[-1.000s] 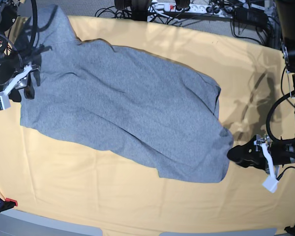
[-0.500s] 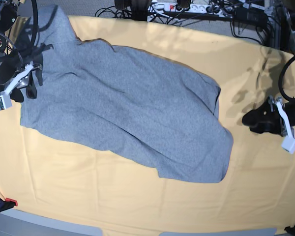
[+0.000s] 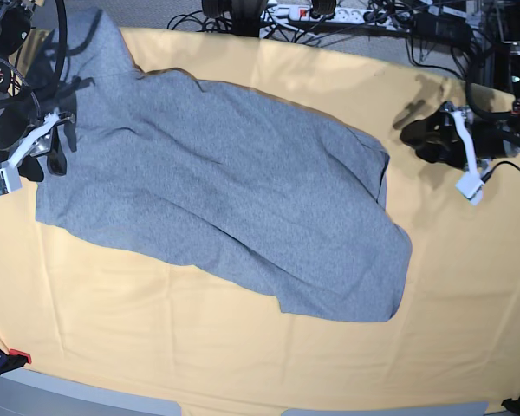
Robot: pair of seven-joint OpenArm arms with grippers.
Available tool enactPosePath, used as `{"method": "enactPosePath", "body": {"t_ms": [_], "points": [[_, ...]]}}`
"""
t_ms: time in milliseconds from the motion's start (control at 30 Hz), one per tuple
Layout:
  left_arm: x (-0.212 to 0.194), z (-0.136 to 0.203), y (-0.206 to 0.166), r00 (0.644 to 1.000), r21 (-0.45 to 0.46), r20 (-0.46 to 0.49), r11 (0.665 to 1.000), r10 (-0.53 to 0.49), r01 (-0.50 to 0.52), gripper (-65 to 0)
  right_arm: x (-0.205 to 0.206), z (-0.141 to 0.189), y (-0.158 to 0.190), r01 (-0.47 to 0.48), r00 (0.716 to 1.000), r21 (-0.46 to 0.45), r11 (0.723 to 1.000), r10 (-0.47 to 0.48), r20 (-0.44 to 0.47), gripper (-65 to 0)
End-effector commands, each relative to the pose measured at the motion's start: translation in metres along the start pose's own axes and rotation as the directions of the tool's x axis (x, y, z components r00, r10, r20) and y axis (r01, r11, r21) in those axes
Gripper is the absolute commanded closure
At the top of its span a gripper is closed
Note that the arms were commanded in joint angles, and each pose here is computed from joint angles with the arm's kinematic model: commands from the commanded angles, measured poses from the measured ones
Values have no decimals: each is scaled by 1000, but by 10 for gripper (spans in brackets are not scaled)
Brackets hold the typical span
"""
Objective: Layout the t-shirt on the table in an organized manner, then fold the t-shirt properly
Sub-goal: 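Release the hem and move the left gripper back toward the shirt edge, then grasp the shirt edge with the left gripper and pull it outward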
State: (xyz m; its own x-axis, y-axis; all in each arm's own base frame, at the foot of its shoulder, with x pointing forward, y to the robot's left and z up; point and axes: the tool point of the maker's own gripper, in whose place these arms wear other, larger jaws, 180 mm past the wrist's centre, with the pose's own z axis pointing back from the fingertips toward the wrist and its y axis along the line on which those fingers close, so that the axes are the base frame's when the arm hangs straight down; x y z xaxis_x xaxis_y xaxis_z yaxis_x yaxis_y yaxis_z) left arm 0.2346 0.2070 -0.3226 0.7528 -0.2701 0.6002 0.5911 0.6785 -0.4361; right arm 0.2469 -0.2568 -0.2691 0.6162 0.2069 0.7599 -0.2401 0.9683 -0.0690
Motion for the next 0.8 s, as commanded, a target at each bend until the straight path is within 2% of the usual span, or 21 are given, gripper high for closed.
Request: {"method": "enactPosePath", "body": {"t_ms": [0, 300, 467, 533, 600, 633, 767], "points": [[13, 3, 0, 999, 11, 43, 1000, -24, 24, -338, 14, 4, -2, -28, 999, -7, 1000, 28, 46, -274], [17, -33, -14, 990, -28, 136, 999, 27, -24, -338, 14, 4, -2, -27, 999, -6, 1000, 27, 46, -274], [19, -44, -16, 985, -16, 168, 999, 38, -36, -327, 14, 4, -2, -27, 999, -6, 1000, 27, 46, -274], [20, -45, -16, 984, -16, 171, 999, 39, -36, -224, 14, 4, -2, -27, 999, -7, 1000, 27, 46, -274], [22, -44, -14, 984, -9, 173, 999, 32, -31, -51, 14, 4, -2, -27, 999, -6, 1000, 27, 46, -274], [24, -43, -13, 984, -6, 174, 1000, 27, -27, 0, 14, 4, -2, -27, 999, -6, 1000, 27, 46, -274], [36, -31, -11, 985, -12, 175, 1000, -6, 8, 0, 14, 4, -2, -27, 999, -6, 1000, 27, 45, -274]]}}
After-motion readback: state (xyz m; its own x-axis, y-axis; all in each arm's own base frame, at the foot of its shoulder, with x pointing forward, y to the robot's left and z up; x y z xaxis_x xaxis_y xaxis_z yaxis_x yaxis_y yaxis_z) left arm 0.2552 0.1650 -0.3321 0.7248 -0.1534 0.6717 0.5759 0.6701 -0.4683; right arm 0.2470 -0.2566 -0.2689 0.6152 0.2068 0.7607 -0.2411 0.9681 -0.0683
